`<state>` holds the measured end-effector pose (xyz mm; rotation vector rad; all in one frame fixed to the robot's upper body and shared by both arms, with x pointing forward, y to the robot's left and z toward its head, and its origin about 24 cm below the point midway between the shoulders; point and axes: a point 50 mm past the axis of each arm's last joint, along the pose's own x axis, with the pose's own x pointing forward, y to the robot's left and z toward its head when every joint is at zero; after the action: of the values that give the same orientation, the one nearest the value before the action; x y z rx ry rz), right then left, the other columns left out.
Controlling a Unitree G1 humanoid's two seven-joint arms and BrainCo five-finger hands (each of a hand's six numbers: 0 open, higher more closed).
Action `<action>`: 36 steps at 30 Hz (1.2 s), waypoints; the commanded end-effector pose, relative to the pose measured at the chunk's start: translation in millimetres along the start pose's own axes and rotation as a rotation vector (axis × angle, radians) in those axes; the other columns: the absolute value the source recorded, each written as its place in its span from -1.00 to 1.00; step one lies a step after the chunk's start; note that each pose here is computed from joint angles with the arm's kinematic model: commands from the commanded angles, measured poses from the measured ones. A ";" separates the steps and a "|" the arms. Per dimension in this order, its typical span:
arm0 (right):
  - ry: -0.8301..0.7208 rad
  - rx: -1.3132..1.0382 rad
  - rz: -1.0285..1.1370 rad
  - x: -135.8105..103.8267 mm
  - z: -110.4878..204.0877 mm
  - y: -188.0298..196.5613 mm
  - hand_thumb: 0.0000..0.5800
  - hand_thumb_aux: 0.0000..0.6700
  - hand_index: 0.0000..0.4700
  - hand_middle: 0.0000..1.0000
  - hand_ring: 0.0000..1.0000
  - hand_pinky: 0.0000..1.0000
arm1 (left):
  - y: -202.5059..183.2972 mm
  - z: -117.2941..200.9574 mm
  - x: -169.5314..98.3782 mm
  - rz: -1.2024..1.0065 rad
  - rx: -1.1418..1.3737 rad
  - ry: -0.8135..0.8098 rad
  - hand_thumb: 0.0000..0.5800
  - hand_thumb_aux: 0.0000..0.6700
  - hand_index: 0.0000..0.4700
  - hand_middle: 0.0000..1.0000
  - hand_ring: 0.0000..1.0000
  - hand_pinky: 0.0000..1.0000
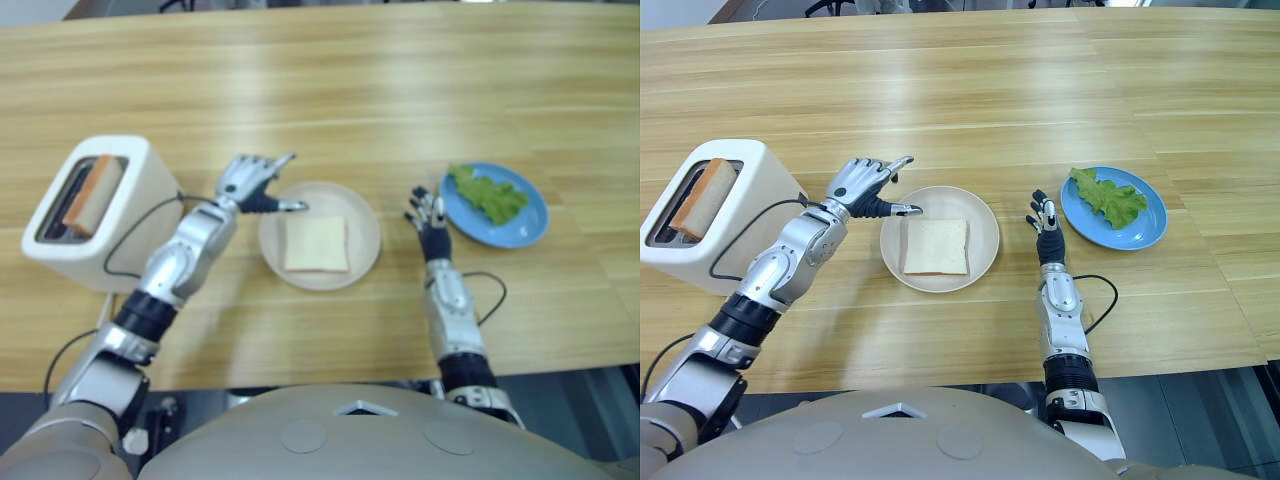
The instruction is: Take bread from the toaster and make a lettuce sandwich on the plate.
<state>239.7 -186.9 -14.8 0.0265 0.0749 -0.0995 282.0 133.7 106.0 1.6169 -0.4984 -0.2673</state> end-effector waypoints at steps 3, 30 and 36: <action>-0.017 -0.065 0.044 -4.5 5.8 7.3 -1.00 -1.00 -1.00 -1.00 -1.00 -1.00 | 24.0 -5.7 -14.5 0.095 -0.012 0.037 -1.00 -1.00 -1.00 -1.00 -1.00 -1.00; 0.087 -1.835 -0.115 57.7 129.7 -168.7 -1.00 -1.00 -1.00 -1.00 -1.00 -1.00 | -41.7 26.4 -59.8 0.008 -0.668 0.241 -1.00 -1.00 -1.00 -1.00 -1.00 -1.00; 0.215 -1.898 0.047 61.8 79.3 -162.3 -1.00 -1.00 -1.00 -1.00 -1.00 -1.00 | -43.9 29.0 -59.5 0.001 -0.673 0.222 -1.00 -1.00 -1.00 -1.00 -1.00 -1.00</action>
<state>291.3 -360.3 72.6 -1.8357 0.3202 -0.0149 225.0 137.1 57.3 0.9644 -0.2159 -0.2041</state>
